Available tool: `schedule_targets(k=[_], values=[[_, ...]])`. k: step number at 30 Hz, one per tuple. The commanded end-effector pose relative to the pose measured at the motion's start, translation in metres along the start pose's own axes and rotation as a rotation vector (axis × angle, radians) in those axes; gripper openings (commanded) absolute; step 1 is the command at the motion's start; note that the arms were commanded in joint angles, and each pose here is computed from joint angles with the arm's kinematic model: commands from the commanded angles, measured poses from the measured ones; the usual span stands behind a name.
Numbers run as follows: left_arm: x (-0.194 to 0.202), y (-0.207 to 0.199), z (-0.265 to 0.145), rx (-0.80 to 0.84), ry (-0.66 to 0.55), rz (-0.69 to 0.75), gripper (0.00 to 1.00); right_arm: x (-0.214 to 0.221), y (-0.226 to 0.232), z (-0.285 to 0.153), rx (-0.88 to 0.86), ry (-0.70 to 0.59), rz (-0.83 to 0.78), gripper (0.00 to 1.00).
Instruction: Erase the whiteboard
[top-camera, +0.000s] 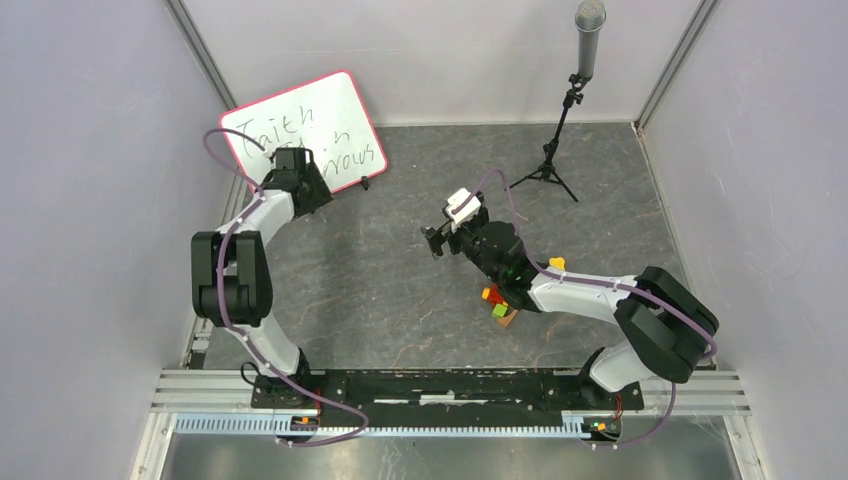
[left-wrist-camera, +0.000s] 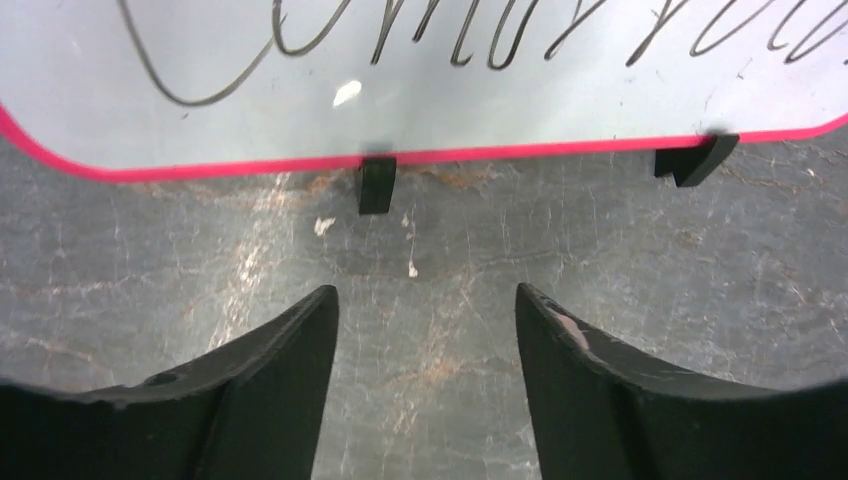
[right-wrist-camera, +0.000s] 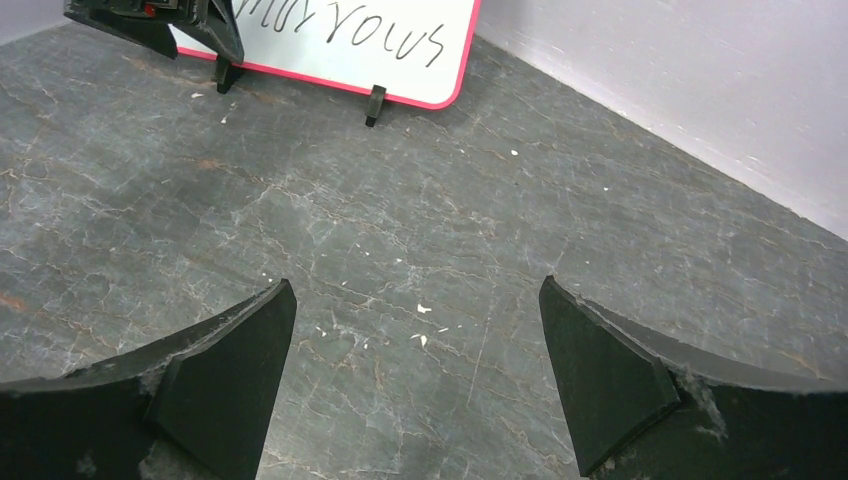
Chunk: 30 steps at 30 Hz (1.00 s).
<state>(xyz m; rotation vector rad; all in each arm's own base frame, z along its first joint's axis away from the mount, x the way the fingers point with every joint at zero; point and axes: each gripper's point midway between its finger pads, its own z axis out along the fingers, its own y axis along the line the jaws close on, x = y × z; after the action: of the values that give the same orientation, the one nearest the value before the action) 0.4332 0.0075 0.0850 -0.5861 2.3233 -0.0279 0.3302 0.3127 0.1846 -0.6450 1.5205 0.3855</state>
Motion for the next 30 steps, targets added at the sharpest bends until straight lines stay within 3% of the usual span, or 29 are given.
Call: schedule_targets(k=[1, 8, 22, 30], values=[[-0.024, -0.007, 0.013, -0.003, -0.045, 0.056, 0.69, -0.014, -0.011, -0.004, 0.046, -0.040, -0.010, 0.98], [-0.028, 0.017, 0.025, -0.083, -0.039, 0.065, 0.62, -0.011, -0.012, -0.003, 0.048, -0.030, -0.017, 0.98], [-0.020, 0.018, 0.050, -0.043, 0.031, 0.044, 0.42, -0.008, -0.009, -0.003, 0.041, -0.026, -0.010, 0.98], [-0.019, 0.019, 0.063, -0.042, 0.056, 0.061, 0.41, -0.008, -0.006, -0.002, 0.024, -0.028, 0.004, 0.98]])
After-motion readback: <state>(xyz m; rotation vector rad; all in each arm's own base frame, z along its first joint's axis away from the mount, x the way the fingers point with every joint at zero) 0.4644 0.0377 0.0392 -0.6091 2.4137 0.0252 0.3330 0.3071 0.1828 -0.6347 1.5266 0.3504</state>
